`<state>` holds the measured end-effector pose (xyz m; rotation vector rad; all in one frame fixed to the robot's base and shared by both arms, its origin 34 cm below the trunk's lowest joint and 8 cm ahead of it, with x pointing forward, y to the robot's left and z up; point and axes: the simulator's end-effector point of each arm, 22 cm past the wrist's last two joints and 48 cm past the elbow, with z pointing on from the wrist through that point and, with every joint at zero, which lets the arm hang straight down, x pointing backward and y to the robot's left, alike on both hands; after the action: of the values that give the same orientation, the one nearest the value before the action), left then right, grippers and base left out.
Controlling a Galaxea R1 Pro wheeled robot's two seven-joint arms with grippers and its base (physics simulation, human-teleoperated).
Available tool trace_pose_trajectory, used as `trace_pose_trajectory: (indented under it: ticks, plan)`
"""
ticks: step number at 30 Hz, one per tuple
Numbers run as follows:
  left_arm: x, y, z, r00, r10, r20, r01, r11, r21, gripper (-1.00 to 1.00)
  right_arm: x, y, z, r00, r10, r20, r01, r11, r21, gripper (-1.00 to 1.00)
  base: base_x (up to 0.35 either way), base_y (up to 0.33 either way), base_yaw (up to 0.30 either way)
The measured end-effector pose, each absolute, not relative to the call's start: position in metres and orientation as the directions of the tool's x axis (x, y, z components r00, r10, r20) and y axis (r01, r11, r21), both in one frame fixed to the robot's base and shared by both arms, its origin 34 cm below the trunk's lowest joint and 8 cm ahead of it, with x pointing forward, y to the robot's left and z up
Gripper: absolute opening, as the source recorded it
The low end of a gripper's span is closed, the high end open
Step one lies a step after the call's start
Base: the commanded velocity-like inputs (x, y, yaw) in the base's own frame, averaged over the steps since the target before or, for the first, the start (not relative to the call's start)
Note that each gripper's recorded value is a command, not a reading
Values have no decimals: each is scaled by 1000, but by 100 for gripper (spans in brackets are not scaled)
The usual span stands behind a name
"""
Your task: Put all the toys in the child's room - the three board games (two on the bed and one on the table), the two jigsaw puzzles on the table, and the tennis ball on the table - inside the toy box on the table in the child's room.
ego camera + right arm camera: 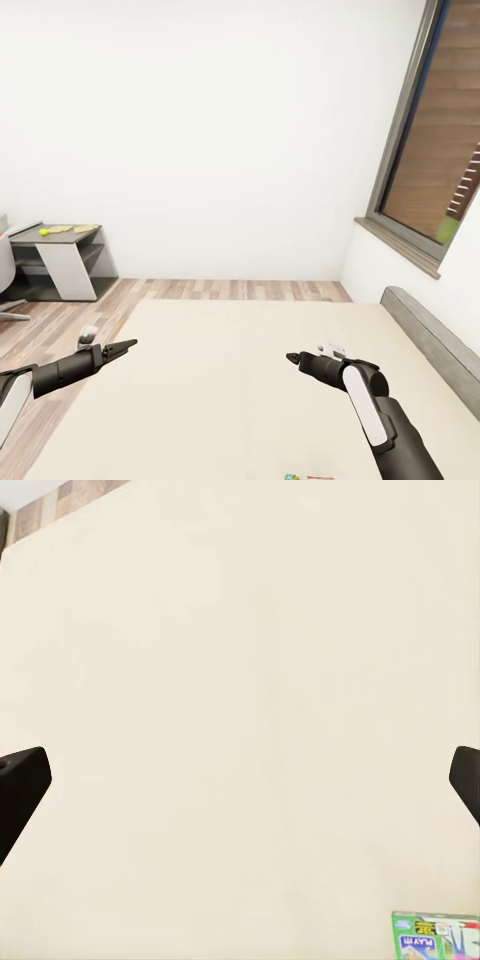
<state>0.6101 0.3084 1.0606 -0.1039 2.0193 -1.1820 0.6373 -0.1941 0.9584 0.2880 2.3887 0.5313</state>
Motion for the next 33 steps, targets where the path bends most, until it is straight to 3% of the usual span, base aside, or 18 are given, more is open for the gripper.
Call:
trace_pose_trajectory:
  ticks: [25,33]
  plan:
    - [611,309,1050,-705,-427,-566,281,565,-776,100,637,-193,949,-763,335,-553,71,894,443,100,0,-212,0]
    - [611,308,1051,-705,-427,-566,281,565,-776,100,637,-193,949,-764,334,-552,71,894,443,100,0,-49,0]
